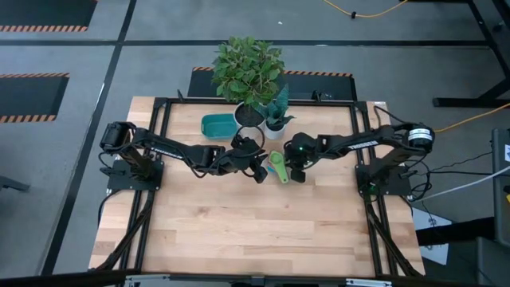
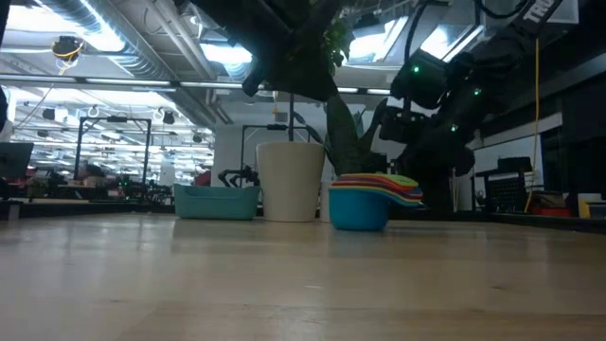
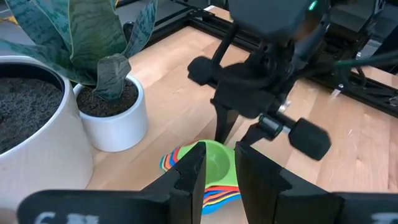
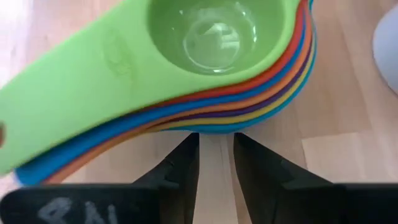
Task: Nest measuring cups in basket
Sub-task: Put the stacked measuring cup into the blue bin
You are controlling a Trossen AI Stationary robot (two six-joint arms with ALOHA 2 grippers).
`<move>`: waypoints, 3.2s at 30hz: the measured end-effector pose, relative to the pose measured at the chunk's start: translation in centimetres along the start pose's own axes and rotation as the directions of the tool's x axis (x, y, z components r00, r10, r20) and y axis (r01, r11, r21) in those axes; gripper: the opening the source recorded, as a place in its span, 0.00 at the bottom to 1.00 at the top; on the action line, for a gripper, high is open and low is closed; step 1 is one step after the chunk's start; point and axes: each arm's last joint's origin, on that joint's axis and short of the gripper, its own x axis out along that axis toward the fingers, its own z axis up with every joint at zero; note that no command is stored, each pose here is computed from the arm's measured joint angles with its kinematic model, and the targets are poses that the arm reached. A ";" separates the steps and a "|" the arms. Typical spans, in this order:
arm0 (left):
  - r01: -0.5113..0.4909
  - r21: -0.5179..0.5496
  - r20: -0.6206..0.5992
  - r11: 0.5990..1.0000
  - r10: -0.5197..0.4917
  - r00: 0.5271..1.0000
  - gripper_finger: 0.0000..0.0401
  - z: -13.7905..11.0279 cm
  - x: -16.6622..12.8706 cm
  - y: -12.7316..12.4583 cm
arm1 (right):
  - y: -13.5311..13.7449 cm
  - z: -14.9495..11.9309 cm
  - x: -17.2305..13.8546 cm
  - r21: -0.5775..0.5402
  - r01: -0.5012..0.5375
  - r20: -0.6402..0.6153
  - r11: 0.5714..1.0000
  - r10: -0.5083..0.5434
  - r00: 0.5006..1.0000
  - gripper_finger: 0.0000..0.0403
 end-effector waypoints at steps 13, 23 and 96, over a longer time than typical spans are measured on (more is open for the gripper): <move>0.000 -0.001 0.000 1.000 0.000 1.000 0.20 0.0 0.0 0.0 | 0.8 0.0 3.5 0.032 -0.066 0.065 0.997 0.064 0.996 0.26; 0.000 -0.001 0.001 1.000 0.000 1.000 0.20 0.0 0.0 0.0 | 2.1 2.3 3.4 0.005 -0.110 0.156 0.994 0.108 0.982 0.26; -0.136 -0.384 -0.151 0.913 0.083 0.985 0.41 -11.6 -10.5 6.6 | 2.3 0.0 -10.6 -0.044 0.106 0.191 0.993 -0.095 0.977 0.26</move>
